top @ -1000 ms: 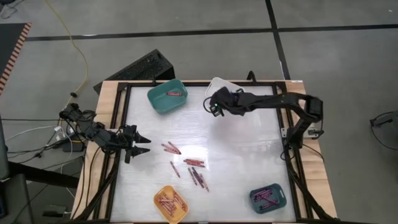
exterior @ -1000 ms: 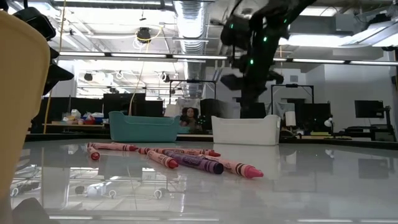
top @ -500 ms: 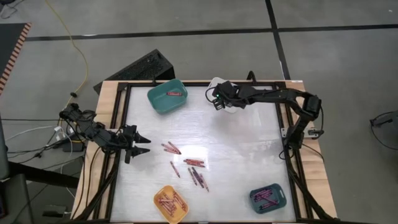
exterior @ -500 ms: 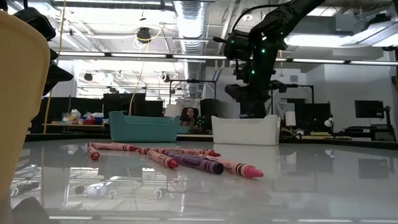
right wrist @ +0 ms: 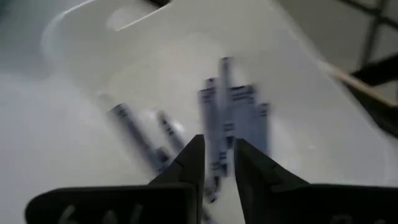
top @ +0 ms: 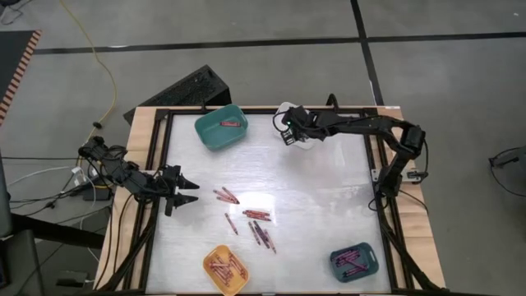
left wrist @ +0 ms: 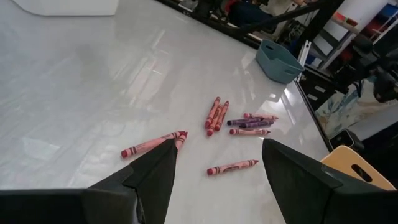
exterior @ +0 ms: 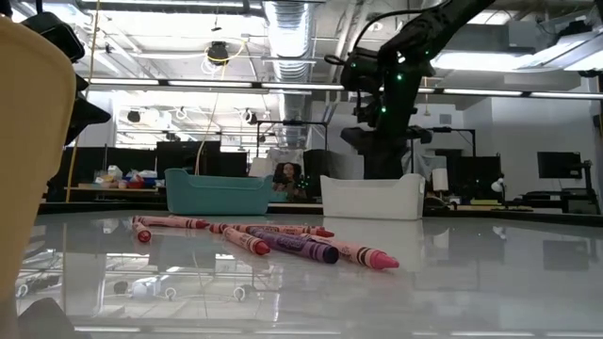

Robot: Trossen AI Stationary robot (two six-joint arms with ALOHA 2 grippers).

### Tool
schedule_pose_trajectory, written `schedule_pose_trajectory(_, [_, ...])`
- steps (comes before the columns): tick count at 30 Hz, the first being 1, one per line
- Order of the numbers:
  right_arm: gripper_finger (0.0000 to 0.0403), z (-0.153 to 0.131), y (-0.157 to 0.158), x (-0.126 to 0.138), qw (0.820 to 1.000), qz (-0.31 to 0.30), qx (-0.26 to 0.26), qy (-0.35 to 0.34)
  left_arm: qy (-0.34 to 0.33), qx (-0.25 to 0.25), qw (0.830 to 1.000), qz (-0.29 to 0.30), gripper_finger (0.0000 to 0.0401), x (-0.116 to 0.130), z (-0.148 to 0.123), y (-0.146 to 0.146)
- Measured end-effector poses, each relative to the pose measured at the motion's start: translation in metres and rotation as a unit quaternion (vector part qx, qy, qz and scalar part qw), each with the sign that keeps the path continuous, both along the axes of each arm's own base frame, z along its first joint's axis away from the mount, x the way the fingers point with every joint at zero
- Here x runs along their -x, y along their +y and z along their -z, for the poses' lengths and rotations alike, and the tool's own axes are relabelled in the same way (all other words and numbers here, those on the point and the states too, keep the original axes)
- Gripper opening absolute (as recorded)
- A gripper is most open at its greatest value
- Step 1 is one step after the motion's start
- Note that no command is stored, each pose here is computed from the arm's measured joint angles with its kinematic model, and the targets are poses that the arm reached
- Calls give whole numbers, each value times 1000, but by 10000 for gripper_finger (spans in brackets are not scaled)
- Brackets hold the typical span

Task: Sort crayons
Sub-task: Put the red crayon into the top green bin

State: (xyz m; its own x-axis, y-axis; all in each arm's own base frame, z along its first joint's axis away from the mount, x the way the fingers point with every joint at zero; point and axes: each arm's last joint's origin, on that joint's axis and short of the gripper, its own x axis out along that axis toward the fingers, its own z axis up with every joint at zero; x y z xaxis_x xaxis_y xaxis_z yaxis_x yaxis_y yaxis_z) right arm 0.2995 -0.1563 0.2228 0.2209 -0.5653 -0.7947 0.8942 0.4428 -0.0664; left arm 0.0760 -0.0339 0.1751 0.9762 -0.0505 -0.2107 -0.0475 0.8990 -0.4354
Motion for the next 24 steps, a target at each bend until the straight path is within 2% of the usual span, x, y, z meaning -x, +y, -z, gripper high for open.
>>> schedule_pose_trajectory(5, [82,-2,18,-16,992,-106,-46,-45,0,1,1000,0,228,0,0,0])
schedule_pose_trajectory(12, [82,-7,69,-41,969,-240,-23,-61,-1,6,1000,-2,228,0,0,0])
schedule_pose_trajectory(17, [82,-9,126,-53,936,-347,-24,-64,-1,8,1000,-3,228,0,0,0])
schedule_pose_trajectory(24, [82,-12,212,-53,889,-451,-12,-83,-1,8,1000,-3,228,0,0,0])
